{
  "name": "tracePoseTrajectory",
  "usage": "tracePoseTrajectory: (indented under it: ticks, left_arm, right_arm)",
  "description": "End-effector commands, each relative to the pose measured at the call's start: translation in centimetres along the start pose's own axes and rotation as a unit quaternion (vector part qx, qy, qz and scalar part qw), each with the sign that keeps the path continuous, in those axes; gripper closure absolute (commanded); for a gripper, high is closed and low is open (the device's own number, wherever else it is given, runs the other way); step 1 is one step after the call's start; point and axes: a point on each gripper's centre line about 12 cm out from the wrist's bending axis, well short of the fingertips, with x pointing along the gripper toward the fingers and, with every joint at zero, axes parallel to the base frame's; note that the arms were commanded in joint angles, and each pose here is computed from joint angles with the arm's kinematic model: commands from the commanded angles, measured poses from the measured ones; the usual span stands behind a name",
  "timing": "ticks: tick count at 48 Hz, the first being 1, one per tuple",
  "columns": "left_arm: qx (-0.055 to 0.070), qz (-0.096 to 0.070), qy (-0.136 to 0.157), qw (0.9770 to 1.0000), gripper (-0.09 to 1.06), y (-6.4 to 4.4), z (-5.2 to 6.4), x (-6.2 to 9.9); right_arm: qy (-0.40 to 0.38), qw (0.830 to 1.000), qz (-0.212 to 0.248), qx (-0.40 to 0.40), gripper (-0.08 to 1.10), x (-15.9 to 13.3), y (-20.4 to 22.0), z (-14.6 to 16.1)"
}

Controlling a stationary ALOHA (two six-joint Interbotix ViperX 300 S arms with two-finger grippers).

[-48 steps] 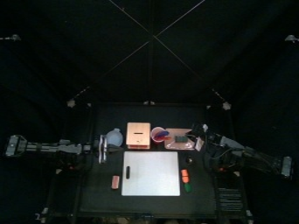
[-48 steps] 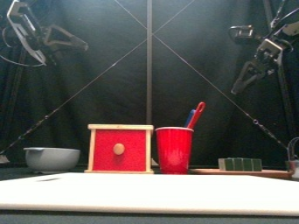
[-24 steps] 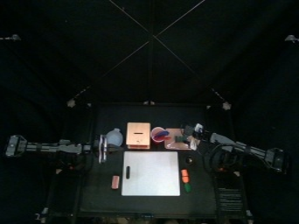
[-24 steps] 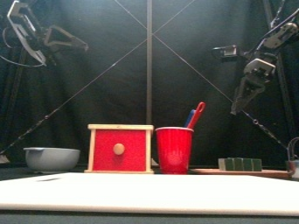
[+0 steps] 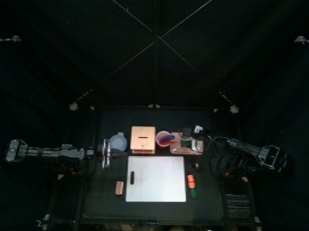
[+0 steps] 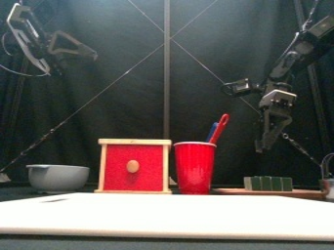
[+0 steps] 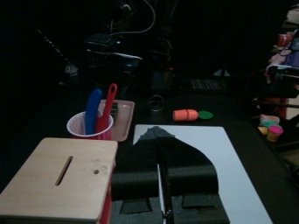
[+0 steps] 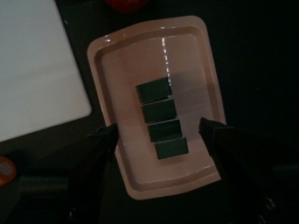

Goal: Place sushi on board then cut the sushi with the knife then place the pieces on the plate
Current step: Place the sushi on the board

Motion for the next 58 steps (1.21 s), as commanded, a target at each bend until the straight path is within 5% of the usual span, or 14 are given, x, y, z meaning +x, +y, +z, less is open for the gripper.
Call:
tracePoseTrajectory:
  ticks: [1, 58]
  left_arm:
    - [-0.002, 0.001, -0.008, 1.0, 0.98, 0.0, 0.5, 0.2]
    - [-0.004, 0.002, -0.002, 1.0, 0.98, 0.1, 0.1, 0.1]
  right_arm:
    - [-0.004, 1.0, -0.002, 0.004, 0.01, 0.1, -0.9, 0.4]
    - [0.058, 0.998, -0.01, -0.017, 0.01, 6.5, -1.9, -2.5]
